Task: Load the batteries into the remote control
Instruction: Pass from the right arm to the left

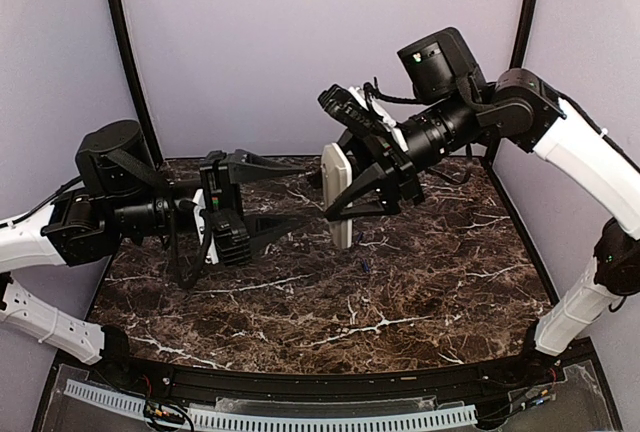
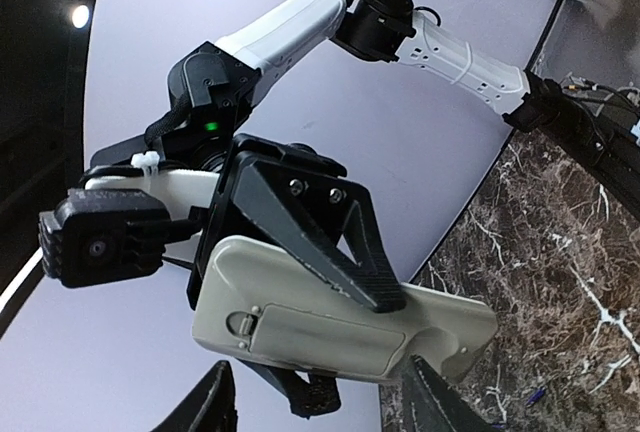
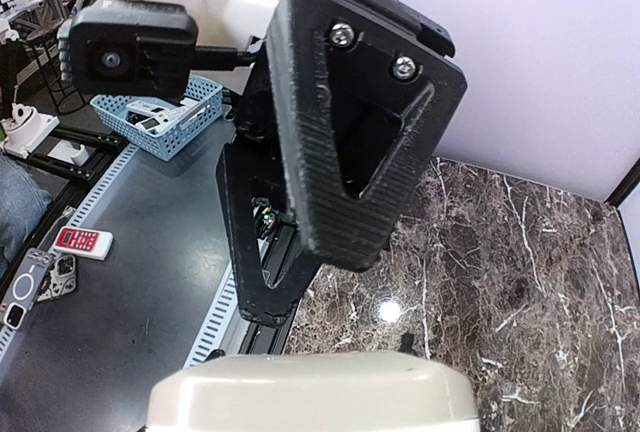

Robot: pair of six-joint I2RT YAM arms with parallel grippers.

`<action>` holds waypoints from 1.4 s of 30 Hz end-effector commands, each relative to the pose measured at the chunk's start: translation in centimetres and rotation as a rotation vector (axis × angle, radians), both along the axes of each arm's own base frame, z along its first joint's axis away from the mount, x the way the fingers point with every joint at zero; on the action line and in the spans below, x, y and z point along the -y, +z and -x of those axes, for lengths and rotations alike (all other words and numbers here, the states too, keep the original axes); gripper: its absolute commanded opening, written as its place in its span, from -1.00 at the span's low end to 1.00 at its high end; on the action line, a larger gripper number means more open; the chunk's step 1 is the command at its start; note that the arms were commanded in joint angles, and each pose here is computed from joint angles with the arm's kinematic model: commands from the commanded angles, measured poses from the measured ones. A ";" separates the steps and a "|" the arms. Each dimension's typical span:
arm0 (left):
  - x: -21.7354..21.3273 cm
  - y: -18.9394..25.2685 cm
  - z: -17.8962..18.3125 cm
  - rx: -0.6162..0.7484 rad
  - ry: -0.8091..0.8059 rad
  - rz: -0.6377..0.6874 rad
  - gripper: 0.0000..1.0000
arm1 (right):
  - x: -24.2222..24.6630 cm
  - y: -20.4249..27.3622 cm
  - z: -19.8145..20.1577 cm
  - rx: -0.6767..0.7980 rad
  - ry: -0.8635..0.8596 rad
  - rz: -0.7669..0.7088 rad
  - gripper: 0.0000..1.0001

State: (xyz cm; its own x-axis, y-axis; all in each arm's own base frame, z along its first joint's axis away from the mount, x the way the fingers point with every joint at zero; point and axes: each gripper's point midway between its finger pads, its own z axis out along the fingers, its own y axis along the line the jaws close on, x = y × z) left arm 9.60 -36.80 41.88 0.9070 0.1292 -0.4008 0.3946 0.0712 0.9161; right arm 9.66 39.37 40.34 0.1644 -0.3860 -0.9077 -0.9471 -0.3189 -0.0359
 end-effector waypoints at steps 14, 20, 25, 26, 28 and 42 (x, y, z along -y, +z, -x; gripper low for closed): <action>1.4 -1.5 -1.8 0.286 0.128 -0.130 0.26 | 1.7 -1.2 -2.9 0.057 -0.160 0.248 -0.99; 1.3 1.2 -2.7 0.223 0.190 -0.002 0.26 | 1.6 -0.7 -2.9 0.120 -0.115 0.208 -1.00; 0.0 5.4 -5.2 -0.350 0.205 0.263 0.30 | 1.0 -0.7 -3.6 0.144 -0.132 0.185 -1.00; 0.0 5.7 -5.0 -0.475 0.162 0.298 0.31 | 0.9 -0.8 -3.8 0.148 -0.139 0.181 -1.00; 0.2 5.6 -4.5 -0.629 0.096 0.316 0.38 | 0.8 -0.7 -4.0 0.155 -0.153 0.170 -1.00; 1.4 3.6 -3.3 -1.000 -0.071 0.287 0.41 | 0.2 0.6 -4.0 0.169 -0.152 0.089 -1.00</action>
